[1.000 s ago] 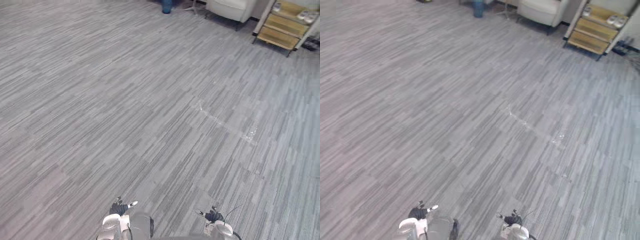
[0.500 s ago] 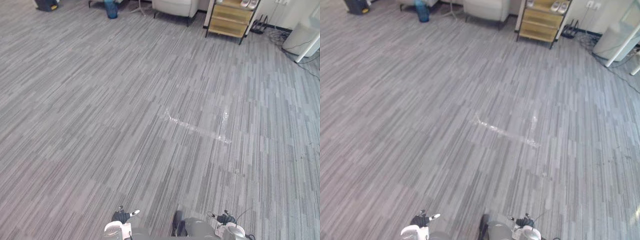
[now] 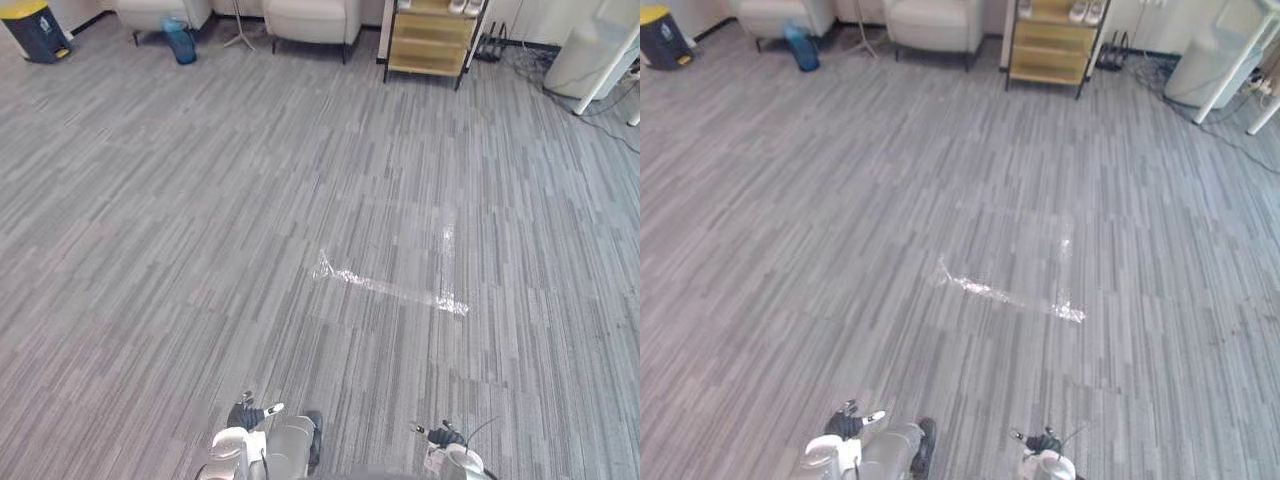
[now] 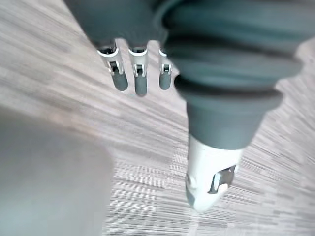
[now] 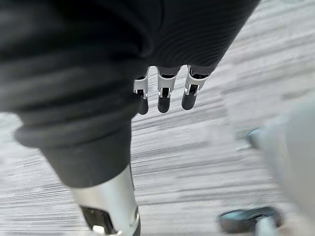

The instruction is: Pick up cushions and gather them together orderly.

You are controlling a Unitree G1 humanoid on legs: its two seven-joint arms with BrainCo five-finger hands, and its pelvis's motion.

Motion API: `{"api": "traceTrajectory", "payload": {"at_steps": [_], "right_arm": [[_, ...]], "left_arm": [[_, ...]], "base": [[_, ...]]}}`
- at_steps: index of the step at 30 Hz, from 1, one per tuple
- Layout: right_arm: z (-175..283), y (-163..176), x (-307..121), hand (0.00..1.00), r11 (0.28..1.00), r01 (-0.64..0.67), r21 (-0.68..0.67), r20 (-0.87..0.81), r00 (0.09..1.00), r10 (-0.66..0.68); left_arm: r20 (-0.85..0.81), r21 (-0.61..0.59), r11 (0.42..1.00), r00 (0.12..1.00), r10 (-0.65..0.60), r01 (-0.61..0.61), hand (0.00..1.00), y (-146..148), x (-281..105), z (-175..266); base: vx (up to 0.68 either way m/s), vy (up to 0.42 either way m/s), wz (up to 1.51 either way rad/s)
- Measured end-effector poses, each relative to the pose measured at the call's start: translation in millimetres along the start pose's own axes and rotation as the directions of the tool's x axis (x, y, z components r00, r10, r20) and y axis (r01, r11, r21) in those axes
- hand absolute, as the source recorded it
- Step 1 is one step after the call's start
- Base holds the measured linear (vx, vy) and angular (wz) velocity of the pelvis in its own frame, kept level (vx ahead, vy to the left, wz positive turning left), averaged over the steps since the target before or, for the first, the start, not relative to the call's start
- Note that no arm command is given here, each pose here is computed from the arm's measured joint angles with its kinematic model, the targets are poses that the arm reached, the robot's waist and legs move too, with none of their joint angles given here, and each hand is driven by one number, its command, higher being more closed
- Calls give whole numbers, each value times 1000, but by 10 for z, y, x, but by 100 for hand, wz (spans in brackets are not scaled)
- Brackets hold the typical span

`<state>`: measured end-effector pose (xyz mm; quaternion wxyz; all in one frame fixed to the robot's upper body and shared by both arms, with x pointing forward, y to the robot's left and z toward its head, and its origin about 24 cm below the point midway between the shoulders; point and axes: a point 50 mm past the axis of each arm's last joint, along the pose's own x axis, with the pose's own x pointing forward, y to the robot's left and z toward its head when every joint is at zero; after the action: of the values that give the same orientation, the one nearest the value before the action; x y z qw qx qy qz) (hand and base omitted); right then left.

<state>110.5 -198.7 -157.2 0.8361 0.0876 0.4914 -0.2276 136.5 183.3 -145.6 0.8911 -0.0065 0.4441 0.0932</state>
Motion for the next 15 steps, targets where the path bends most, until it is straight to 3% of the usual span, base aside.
{"api": "traceTrajectory", "payload": {"at_steps": [6,11,15], "right_arm": [[89,-92,6,0,999,9,-45,46,999,-7],[50,-150,15,0,999,20,-40,25,1000,-19],[144,-294,41,0,998,61,-32,41,997,-59]], "left_arm": [[-25,-8,1000,1000,-6,6,0,-36,-5,-47],[-73,24,1000,997,6,-4,0,36,-28,-173],[-99,-88,996,995,-10,2,0,-154,-47,-230]], "base": [[522,-29,4],[585,-222,28],[588,-283,19]]}}
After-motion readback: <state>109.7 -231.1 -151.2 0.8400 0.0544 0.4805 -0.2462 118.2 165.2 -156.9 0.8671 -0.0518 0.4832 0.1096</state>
